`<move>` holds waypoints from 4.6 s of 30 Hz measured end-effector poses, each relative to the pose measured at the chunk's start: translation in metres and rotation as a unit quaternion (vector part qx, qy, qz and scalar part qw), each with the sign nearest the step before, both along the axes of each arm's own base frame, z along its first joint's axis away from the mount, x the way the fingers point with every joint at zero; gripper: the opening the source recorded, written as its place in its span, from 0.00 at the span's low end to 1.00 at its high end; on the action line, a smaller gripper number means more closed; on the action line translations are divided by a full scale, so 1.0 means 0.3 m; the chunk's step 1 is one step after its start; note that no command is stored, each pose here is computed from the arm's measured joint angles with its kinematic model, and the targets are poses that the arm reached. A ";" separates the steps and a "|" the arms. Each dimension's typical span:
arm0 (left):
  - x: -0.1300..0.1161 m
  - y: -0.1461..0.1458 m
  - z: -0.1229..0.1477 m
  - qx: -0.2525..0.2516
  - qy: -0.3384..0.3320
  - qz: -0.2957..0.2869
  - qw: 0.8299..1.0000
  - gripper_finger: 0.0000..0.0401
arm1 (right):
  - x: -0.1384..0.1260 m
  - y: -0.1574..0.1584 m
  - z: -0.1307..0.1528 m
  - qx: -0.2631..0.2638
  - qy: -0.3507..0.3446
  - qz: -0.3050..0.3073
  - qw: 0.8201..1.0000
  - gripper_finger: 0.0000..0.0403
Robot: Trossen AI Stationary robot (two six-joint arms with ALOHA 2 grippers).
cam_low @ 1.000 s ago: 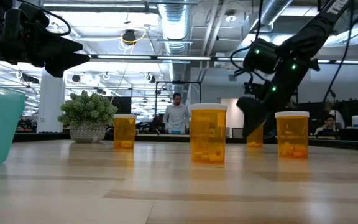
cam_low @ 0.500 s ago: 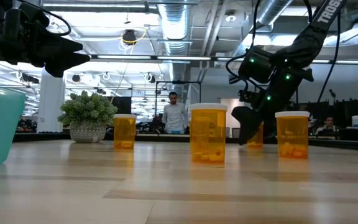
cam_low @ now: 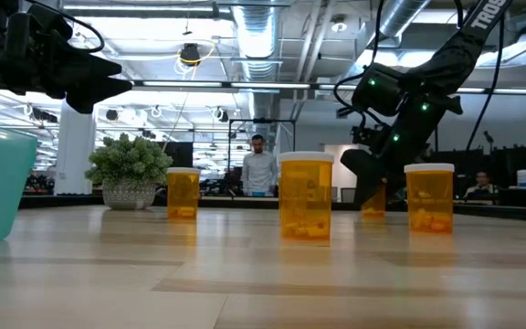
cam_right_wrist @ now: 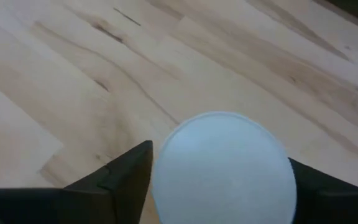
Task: Pick and place pill bottles into a basket
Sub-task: Put the yellow pill bottle into the green bin
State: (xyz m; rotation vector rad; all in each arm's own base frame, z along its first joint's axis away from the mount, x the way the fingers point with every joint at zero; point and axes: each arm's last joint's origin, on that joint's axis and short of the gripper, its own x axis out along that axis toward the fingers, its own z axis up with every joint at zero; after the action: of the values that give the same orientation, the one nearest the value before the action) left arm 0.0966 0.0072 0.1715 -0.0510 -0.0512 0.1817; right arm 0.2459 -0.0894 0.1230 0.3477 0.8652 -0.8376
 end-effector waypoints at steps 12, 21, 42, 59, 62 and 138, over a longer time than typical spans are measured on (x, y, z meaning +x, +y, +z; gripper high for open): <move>0.000 0.000 0.000 0.003 0.001 0.000 1.000 0.62 | 0.024 0.002 0.020 0.003 -0.010 0.028 1.000 0.42; 0.000 0.000 0.000 0.000 0.000 0.000 1.000 0.62 | 0.133 0.021 0.136 -0.013 -0.061 0.089 0.994 0.46; 0.000 0.000 0.000 0.002 0.001 0.000 1.000 0.62 | 0.370 0.420 0.532 -0.069 -0.299 0.348 0.886 0.42; 0.000 0.000 0.000 0.000 0.000 0.000 1.000 0.62 | 0.672 0.681 0.437 -0.024 -0.324 0.464 0.824 0.43; 0.000 0.000 0.000 0.003 0.001 0.000 1.000 0.62 | 0.712 0.730 0.409 -0.008 -0.322 0.488 0.811 0.45; 0.000 0.000 0.000 0.000 0.000 0.000 1.000 0.62 | 0.959 0.820 0.154 0.019 -0.167 0.583 0.795 0.53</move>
State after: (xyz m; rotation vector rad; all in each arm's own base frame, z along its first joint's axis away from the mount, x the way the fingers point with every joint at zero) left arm 0.0966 0.0072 0.1716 -0.0510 -0.0515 0.1813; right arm 0.5337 0.1566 0.1691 -0.0531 0.5909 0.3981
